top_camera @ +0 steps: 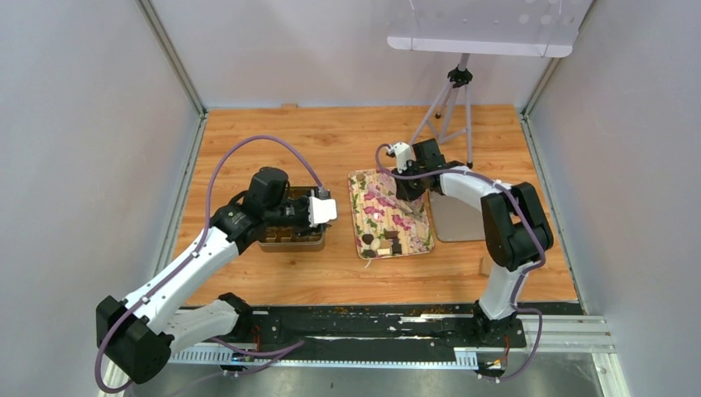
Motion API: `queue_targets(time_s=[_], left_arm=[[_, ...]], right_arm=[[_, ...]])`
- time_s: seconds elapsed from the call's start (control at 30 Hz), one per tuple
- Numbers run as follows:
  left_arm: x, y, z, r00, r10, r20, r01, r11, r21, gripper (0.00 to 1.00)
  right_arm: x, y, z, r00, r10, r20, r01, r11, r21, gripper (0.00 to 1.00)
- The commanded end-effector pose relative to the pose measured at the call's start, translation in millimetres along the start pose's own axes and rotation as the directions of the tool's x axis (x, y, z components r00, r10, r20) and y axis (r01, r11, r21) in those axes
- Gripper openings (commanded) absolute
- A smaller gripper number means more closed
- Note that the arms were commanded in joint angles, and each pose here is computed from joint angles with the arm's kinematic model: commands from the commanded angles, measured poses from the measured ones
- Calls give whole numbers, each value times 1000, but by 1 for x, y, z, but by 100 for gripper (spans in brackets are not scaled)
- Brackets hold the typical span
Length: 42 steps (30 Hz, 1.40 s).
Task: Pack the chocolate
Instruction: Pick up the clamp from the plate.
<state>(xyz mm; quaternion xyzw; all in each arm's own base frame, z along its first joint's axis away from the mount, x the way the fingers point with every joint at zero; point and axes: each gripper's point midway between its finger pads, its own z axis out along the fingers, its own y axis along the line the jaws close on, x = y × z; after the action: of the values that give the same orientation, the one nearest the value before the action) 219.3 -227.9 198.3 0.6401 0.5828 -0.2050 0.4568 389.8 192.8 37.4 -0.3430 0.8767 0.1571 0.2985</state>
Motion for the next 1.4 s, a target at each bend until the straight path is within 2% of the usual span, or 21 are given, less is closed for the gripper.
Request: queue_targets(time_s=[0.0, 0.07, 0.2, 0.3, 0.43, 0.5, 0.67, 0.9, 1.17, 1.27, 1.37], left_arm=[[-23, 27, 0, 998, 11, 64, -5, 996, -92, 56], [-29, 27, 5, 995, 12, 99, -5, 997, -78, 57], [-44, 27, 12, 989, 72, 131, -69, 997, -31, 57], [-54, 23, 20, 972, 198, 123, -202, 979, 21, 57], [-63, 20, 28, 921, 377, 96, -383, 922, 55, 57], [-69, 24, 30, 929, 360, 90, -366, 929, 54, 57], [-77, 29, 35, 969, 230, 87, -237, 969, 73, 55], [-86, 27, 38, 977, 183, 106, -195, 974, 111, 51], [-90, 24, 37, 980, 159, 120, -174, 976, 130, 50], [-87, 33, 37, 992, 98, 79, -105, 991, 89, 52], [-80, 38, 31, 996, 90, 22, -91, 994, 61, 52]], right_arm=[[-71, 27, -58, 971, 101, 217, -81, 992, -97, 0], [-77, 43, -74, 962, 117, 246, -81, 985, -152, 0], [-74, 56, -97, 966, 64, 250, -28, 989, -148, 0], [-66, 69, -111, 974, 51, 221, -8, 981, -192, 0], [-61, 82, -130, 978, -23, 205, 68, 974, -217, 0], [-61, 85, -137, 973, -71, 218, 117, 971, -206, 0], [-63, 98, -157, 945, -166, 282, 228, 952, -204, 0], [-63, 125, -179, 885, -310, 347, 394, 897, -202, 0], [-68, 129, -180, 869, -338, 363, 426, 883, -196, 0], [-65, 127, -175, 871, -348, 347, 429, 883, -192, 0], [-63, 127, -174, 869, -358, 342, 439, 877, -196, 0]])
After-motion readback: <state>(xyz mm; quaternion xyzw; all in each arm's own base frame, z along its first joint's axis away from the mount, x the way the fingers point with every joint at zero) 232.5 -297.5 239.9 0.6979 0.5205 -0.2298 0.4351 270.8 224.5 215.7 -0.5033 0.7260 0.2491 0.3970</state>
